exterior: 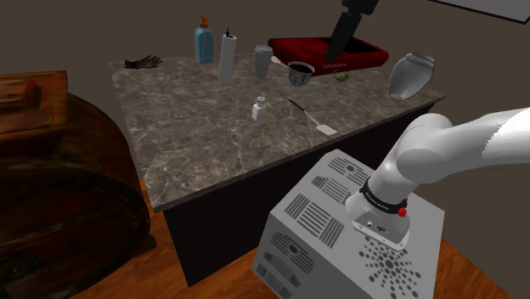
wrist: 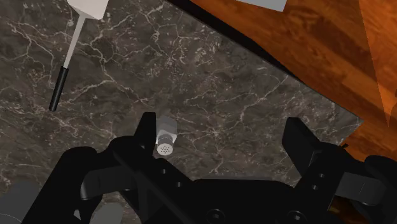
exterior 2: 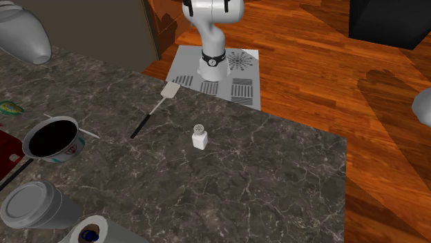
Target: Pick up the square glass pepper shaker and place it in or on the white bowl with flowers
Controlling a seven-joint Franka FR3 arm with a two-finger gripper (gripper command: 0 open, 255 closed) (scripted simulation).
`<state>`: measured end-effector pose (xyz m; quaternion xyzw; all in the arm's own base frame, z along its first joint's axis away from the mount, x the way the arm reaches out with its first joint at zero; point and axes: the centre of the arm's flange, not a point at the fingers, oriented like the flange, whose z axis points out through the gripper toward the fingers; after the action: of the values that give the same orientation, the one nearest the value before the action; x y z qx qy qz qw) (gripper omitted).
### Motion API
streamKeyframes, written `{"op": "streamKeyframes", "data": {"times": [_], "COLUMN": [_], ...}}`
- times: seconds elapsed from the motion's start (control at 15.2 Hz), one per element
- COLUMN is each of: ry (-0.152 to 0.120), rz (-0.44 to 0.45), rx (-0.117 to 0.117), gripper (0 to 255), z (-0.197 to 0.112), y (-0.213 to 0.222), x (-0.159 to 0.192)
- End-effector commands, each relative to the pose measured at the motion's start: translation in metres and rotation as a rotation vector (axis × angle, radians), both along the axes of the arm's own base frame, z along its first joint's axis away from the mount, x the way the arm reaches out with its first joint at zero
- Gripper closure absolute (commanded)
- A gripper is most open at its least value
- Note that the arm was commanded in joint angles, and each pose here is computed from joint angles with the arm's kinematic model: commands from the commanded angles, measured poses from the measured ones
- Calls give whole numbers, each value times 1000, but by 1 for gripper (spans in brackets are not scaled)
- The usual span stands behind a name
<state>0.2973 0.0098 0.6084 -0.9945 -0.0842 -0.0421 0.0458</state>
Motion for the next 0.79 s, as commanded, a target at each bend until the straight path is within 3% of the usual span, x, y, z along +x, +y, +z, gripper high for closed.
{"op": "streamKeyframes", "data": {"times": [0.0,0.73], "ry": [0,5], "rz": [0,-8], "rx": [0,-67], "gripper": [0,0], "z": [0,-101], "y": [0,11], "x": [0,105]}}
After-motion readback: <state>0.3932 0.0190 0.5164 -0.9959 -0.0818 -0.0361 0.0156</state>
